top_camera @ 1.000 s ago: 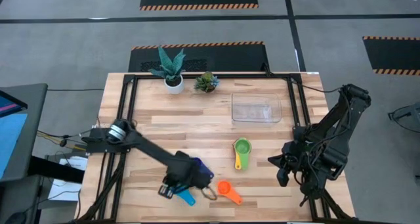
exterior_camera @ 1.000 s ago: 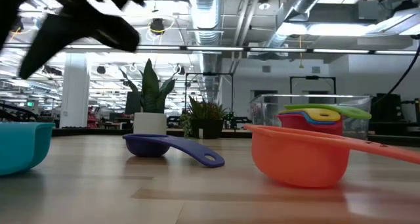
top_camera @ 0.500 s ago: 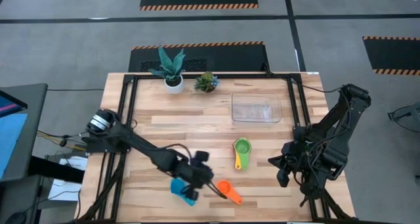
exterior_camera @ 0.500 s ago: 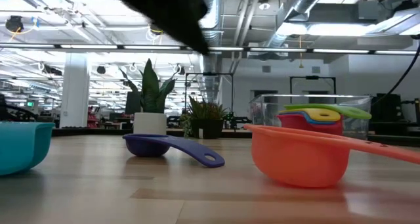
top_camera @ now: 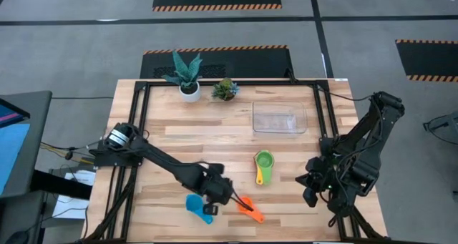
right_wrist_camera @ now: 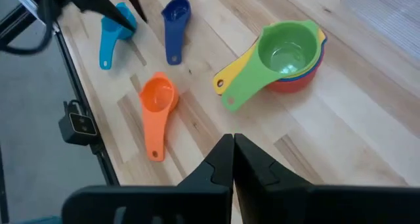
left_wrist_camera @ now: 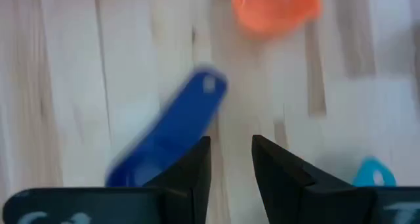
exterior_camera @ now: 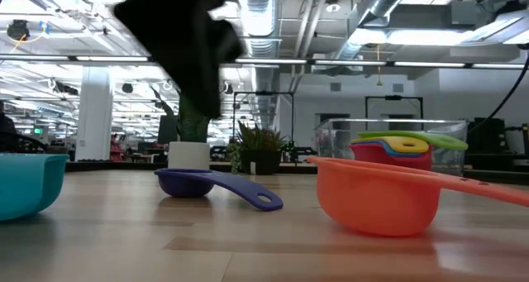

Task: Nest measuring cups in basket
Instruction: Stack the light blue measuring cup on top of the green measuring cup

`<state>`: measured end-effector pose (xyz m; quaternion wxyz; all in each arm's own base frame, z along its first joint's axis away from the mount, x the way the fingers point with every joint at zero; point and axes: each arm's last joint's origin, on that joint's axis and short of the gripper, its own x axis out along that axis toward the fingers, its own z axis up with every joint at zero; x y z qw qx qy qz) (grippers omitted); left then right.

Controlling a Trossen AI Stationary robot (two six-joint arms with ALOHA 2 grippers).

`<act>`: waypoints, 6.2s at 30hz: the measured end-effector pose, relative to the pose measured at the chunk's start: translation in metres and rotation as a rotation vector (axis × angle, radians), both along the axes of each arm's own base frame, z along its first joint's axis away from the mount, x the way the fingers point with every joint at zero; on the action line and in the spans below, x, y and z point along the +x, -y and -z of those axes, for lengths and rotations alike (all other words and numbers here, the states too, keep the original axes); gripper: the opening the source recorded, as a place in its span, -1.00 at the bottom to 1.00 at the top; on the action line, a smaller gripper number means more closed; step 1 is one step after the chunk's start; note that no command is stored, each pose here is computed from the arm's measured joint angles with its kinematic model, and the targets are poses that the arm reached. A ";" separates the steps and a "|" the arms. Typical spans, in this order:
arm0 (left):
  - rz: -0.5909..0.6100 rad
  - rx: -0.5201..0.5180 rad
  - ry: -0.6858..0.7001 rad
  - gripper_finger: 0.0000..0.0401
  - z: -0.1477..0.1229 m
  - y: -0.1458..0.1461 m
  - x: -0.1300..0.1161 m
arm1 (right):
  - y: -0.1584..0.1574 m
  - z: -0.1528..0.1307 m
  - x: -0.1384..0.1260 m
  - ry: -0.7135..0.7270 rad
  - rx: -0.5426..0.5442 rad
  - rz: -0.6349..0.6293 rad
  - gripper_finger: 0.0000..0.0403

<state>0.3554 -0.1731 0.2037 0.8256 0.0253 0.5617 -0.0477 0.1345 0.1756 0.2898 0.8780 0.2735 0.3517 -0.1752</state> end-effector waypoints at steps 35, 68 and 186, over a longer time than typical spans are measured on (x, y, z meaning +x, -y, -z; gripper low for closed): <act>0.082 0.174 -0.107 -0.51 0.015 0.028 -0.098 | 0.006 -0.004 0.021 0.068 0.072 0.080 -0.87; -0.016 -0.106 0.059 -0.51 0.023 -0.008 -0.102 | 0.021 -0.004 0.034 0.051 0.021 0.123 -0.86; 0.485 0.506 0.472 -0.90 -0.003 -0.164 0.198 | -0.010 -0.034 0.023 0.303 0.030 -0.184 -0.89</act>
